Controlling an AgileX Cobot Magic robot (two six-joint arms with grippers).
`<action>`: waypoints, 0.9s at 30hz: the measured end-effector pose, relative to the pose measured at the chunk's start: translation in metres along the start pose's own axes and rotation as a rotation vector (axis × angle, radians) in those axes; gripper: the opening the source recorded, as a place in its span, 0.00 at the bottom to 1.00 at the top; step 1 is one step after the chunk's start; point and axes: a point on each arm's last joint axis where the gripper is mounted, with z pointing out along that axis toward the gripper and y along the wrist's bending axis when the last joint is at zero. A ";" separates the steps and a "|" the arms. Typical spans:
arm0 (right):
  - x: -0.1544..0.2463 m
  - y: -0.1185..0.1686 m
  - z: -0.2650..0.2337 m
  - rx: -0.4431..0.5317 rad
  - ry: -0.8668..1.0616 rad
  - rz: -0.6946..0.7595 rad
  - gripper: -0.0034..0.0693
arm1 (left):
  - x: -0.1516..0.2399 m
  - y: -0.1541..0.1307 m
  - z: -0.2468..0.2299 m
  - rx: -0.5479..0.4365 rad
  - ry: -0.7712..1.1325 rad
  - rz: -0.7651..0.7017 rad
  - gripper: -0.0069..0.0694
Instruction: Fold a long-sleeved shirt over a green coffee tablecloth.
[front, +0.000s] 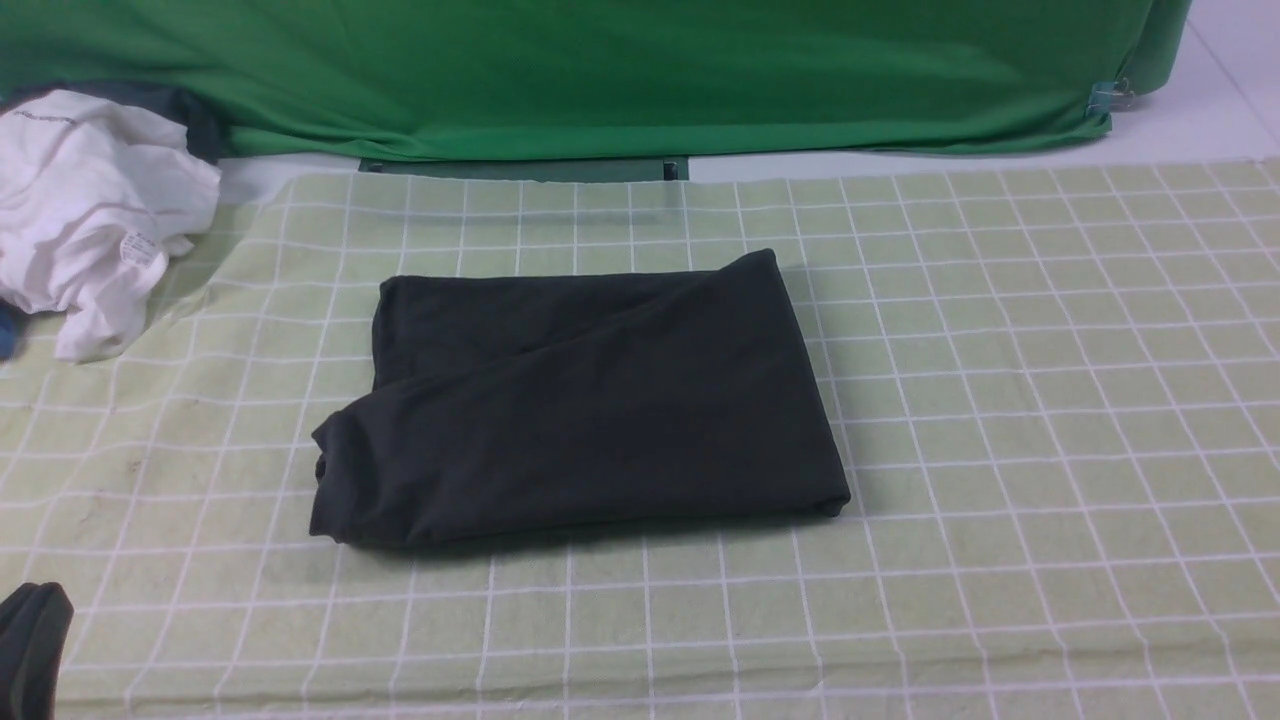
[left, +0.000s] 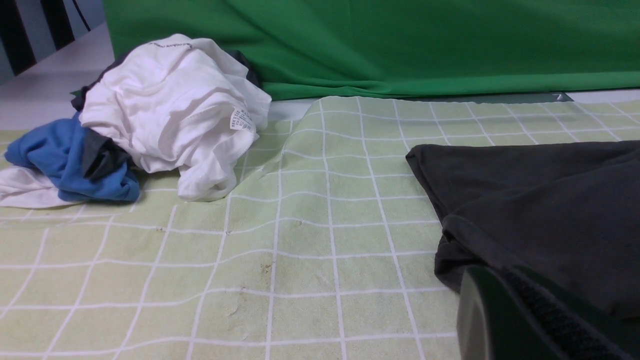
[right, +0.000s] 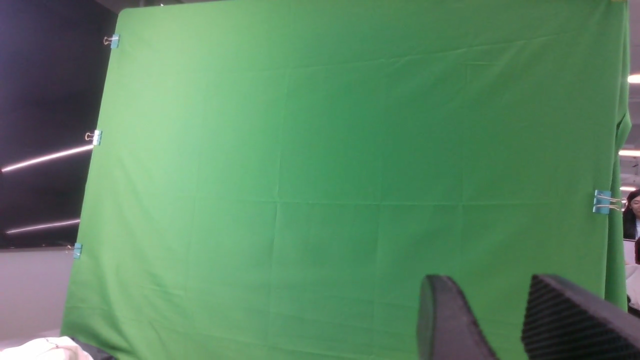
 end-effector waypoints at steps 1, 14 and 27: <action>0.000 0.000 0.000 0.000 0.000 0.000 0.37 | 0.000 0.000 0.000 0.000 0.000 0.000 0.11; 0.017 0.002 0.006 -0.015 0.159 0.015 0.37 | 0.000 0.000 0.000 0.000 0.001 0.002 0.11; 0.048 -0.002 -0.007 0.120 0.515 -0.151 0.37 | 0.000 0.000 0.000 0.000 0.001 0.002 0.11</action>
